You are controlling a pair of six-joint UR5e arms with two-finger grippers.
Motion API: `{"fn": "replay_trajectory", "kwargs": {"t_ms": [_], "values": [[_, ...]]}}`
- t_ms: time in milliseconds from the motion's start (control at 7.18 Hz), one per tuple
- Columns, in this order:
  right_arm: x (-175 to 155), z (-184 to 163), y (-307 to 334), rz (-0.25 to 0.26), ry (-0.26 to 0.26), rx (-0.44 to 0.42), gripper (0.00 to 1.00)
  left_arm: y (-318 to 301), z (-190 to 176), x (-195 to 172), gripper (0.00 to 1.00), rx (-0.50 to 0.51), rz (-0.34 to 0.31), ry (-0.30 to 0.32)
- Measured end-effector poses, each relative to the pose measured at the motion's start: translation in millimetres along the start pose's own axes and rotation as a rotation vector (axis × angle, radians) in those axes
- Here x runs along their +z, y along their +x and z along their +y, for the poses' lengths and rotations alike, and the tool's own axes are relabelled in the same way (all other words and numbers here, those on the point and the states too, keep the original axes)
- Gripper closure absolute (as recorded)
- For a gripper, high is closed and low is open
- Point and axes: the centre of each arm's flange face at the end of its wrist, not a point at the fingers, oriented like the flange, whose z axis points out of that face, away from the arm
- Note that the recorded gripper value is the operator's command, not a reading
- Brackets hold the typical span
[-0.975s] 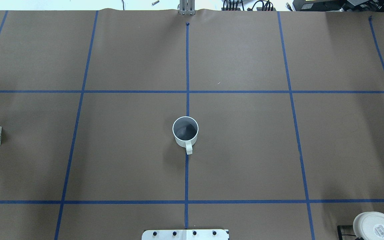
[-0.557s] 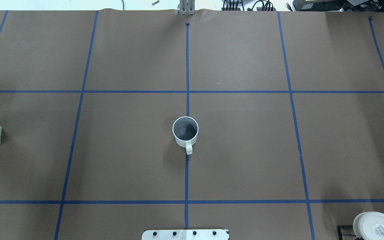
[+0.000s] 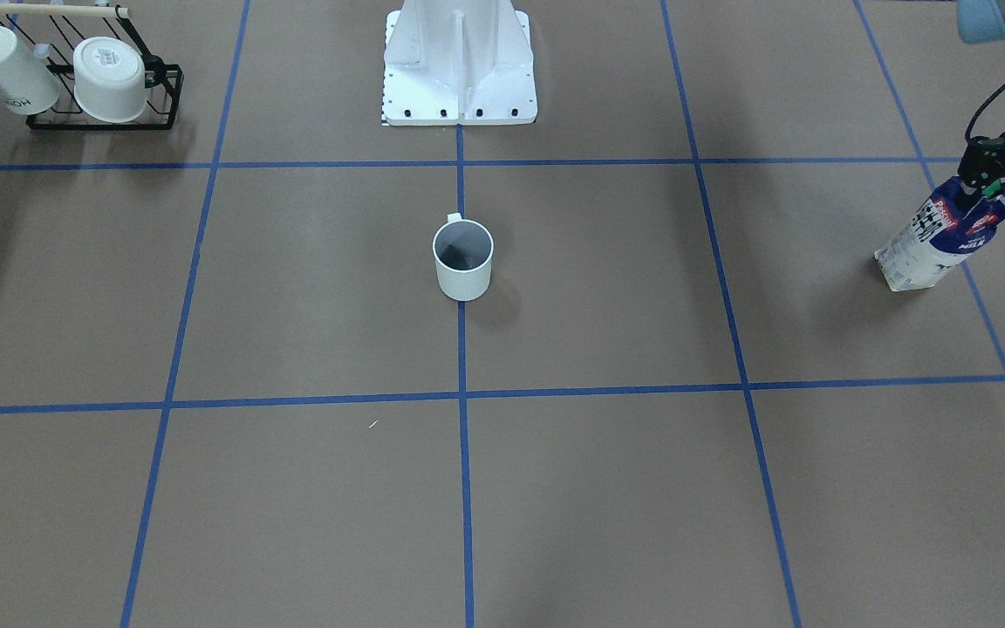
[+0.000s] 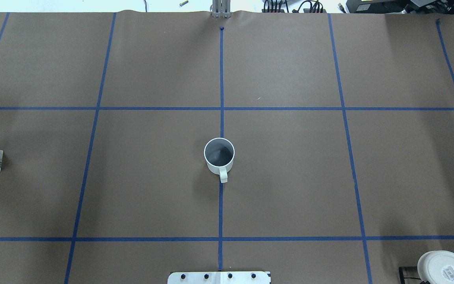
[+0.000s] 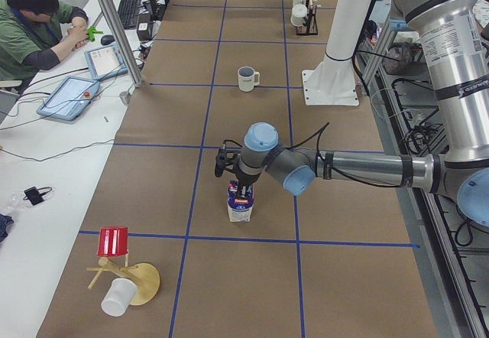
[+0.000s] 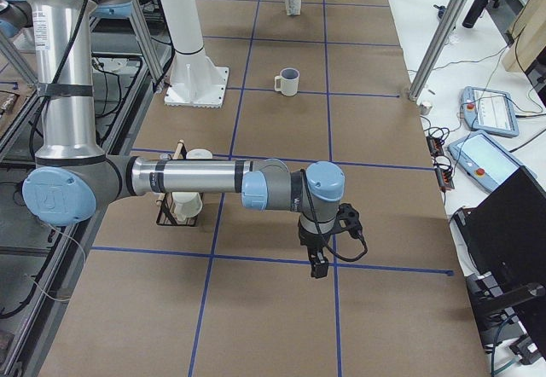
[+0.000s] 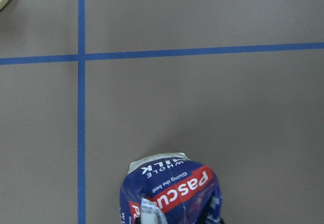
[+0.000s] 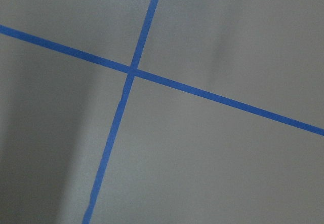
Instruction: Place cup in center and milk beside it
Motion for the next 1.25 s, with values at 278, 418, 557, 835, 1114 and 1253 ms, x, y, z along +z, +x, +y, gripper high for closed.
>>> {"fn": "replay_trajectory", "kwargs": {"t_ms": [278,418,557,835,1114,1253], "values": [[0.7,-0.4,-0.1,0.000,0.000,-0.001,0.00,2.8,-2.9,-2.1,1.00,0.012,0.009,0.012],[1.4,-0.2,0.2,0.000,-0.002,0.000,0.00,7.5,-7.3,-5.4,1.00,0.017,0.019,0.021],[2.5,0.1,0.7,-0.001,-0.004,0.001,0.00,14.6,-11.9,-9.8,1.00,0.022,0.036,0.027],[4.0,0.6,1.7,-0.002,-0.007,0.002,0.00,35.5,-21.9,-22.0,1.00,0.024,0.096,0.029],[5.8,1.3,2.8,-0.003,-0.010,0.004,0.00,89.4,-63.6,-40.3,1.00,-0.055,0.143,0.054],[7.3,1.9,3.6,-0.004,-0.013,0.006,0.00,137.0,-92.5,-48.8,1.00,-0.090,0.157,0.046]]}}
